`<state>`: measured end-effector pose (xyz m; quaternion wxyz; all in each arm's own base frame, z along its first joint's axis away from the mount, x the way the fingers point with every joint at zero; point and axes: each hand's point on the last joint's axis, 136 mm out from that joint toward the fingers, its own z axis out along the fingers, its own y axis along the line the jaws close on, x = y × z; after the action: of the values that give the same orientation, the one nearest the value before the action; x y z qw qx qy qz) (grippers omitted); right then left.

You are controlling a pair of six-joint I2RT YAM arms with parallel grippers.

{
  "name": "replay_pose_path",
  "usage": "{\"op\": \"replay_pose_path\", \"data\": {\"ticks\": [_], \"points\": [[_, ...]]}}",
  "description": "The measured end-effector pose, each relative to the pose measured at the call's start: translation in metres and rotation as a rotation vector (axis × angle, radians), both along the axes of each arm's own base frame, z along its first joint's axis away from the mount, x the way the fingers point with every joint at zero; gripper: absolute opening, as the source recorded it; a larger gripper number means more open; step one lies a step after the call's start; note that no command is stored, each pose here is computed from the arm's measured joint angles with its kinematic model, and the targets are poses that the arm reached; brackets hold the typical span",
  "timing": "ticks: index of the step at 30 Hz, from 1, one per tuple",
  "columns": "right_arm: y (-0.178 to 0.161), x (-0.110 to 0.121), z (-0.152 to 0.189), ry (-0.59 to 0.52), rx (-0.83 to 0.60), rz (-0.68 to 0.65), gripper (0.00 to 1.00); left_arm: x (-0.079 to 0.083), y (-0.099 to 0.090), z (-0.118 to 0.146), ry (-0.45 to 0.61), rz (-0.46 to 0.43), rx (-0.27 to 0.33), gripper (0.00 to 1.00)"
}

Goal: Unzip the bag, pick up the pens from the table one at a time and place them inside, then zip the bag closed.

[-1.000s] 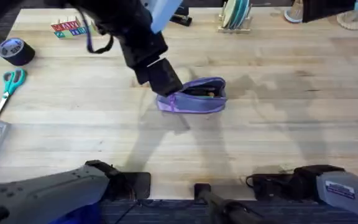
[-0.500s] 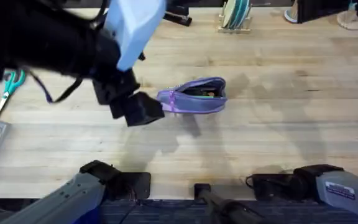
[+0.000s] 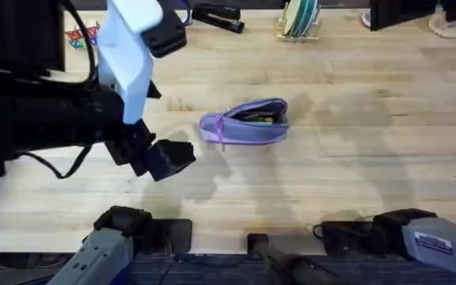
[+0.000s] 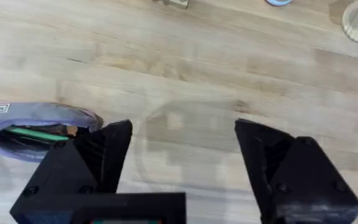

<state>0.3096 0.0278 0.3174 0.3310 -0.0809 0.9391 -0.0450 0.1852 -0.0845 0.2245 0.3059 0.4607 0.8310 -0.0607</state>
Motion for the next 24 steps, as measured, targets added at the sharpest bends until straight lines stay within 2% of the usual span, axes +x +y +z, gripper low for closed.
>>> {"op": "replay_pose_path", "data": {"ticks": [6,10,15,24], "points": [[0.004,0.000,0.000,0.003,0.017,0.012,0.995,-0.002,0.006,-0.024,0.078,0.036,-0.007,0.991],[0.012,-0.001,-0.001,0.010,0.056,0.040,0.995,0.005,0.009,-0.030,0.093,0.055,-0.004,0.993],[0.016,-0.002,-0.001,0.012,0.077,0.056,0.995,0.013,0.018,-0.034,0.091,0.083,0.046,0.993],[0.018,-0.002,-0.001,0.014,0.086,0.063,0.996,0.017,0.027,-0.037,0.087,0.111,0.096,0.993]]}}
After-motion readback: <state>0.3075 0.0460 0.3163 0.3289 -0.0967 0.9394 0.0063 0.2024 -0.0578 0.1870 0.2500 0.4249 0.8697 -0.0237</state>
